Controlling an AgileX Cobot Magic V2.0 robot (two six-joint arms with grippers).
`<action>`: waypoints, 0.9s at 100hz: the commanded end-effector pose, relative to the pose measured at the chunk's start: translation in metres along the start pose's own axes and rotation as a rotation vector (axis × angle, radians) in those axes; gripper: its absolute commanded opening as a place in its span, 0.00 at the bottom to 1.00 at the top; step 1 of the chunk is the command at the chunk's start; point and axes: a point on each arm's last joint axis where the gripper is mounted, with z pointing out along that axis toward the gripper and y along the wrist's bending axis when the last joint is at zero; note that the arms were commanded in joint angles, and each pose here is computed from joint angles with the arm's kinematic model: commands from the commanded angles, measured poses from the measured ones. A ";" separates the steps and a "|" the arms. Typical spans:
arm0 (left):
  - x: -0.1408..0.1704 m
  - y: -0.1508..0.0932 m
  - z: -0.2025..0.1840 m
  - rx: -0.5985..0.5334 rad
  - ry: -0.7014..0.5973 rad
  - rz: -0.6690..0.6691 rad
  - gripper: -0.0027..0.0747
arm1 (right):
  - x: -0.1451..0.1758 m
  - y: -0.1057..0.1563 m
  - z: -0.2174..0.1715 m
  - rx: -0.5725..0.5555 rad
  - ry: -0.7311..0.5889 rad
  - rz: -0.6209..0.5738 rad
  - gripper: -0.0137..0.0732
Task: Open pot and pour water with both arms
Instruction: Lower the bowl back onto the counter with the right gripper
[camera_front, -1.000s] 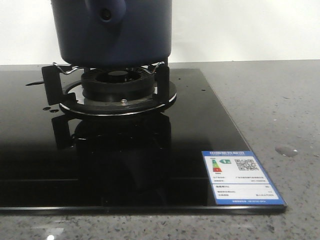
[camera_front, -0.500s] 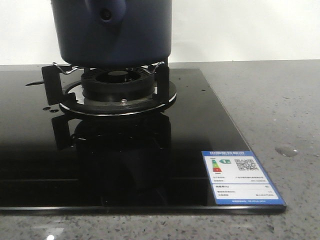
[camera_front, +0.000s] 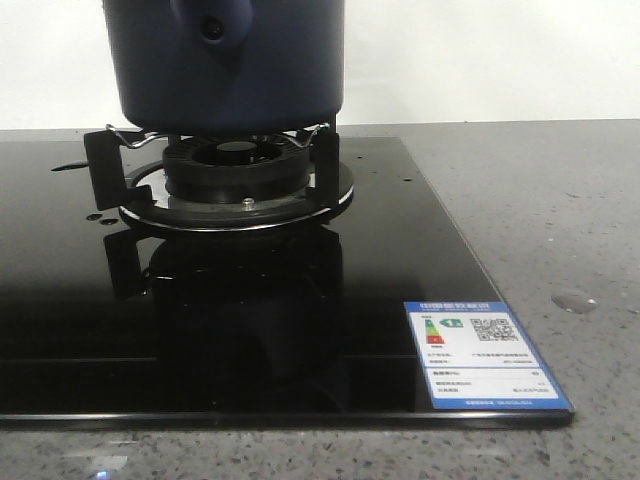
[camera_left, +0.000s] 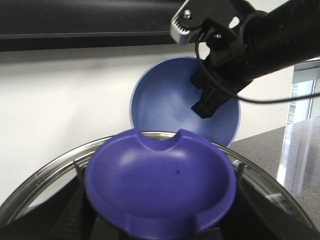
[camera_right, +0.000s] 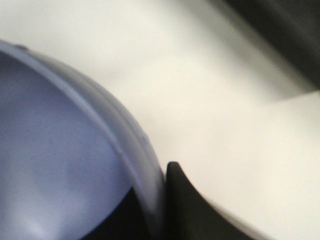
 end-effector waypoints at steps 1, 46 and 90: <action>-0.013 -0.001 -0.003 -0.003 -0.049 -0.033 0.37 | -0.009 -0.062 -0.040 -0.024 -0.102 0.198 0.09; -0.014 -0.003 0.016 0.050 -0.016 -0.055 0.37 | 0.052 -0.162 -0.042 -0.362 0.108 0.617 0.09; -0.013 -0.017 0.072 0.247 0.059 -0.018 0.37 | 0.198 -0.144 -0.055 -0.308 0.494 0.610 0.09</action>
